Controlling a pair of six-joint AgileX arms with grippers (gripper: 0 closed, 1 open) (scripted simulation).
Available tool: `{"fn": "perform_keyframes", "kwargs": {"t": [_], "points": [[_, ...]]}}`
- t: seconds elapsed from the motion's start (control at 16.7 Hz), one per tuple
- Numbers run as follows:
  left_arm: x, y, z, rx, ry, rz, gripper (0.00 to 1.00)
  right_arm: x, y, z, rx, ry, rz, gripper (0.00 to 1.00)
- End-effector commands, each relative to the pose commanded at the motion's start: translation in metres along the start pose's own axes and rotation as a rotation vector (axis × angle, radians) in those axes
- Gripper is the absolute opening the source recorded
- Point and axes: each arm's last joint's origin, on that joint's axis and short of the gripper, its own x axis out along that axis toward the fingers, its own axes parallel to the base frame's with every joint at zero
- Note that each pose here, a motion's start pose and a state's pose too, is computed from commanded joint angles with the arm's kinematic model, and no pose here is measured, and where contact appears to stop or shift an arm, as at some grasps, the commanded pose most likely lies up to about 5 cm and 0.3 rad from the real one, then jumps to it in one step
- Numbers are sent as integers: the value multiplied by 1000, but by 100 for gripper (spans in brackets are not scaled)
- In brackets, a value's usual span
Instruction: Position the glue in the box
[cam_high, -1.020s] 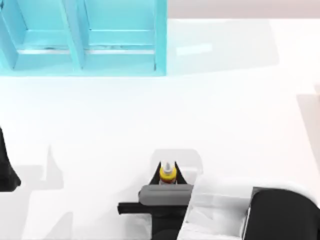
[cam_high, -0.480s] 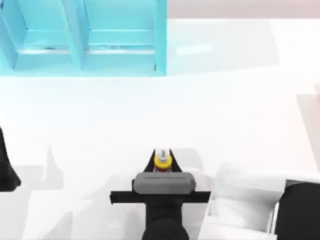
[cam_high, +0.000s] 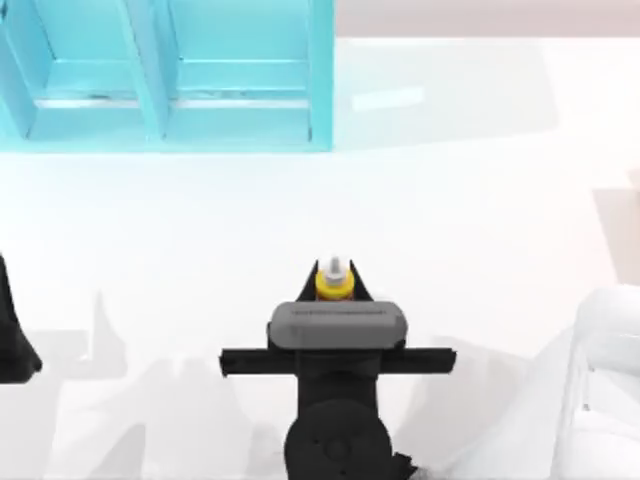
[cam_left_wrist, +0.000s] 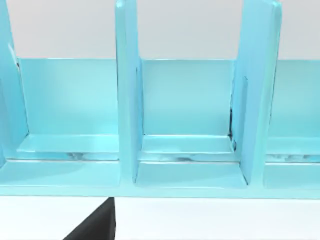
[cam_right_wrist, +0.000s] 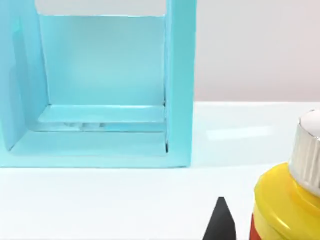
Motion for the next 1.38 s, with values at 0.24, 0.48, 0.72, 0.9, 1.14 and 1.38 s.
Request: {"fn": "perform_keyframes", "kwargs": {"t": [0.24, 0.48, 0.72, 0.9, 1.14, 1.38], "points": [[0, 0, 0, 0, 0, 0, 100, -1, -2, 4, -7, 3, 1, 0], [0, 0, 0, 0, 0, 0, 100, 1, -1, 5, 6, 0, 5, 0], [0, 0, 0, 0, 0, 0, 100, 26, -1, 21, 101, -39, 75, 0], [0, 0, 0, 0, 0, 0, 100, 63, -11, 39, 181, -107, 176, 0], [0, 0, 0, 0, 0, 0, 100, 132, -54, 62, 203, -242, 349, 0], [0, 0, 0, 0, 0, 0, 100, 200, -138, 71, 95, -351, 521, 0]]}}
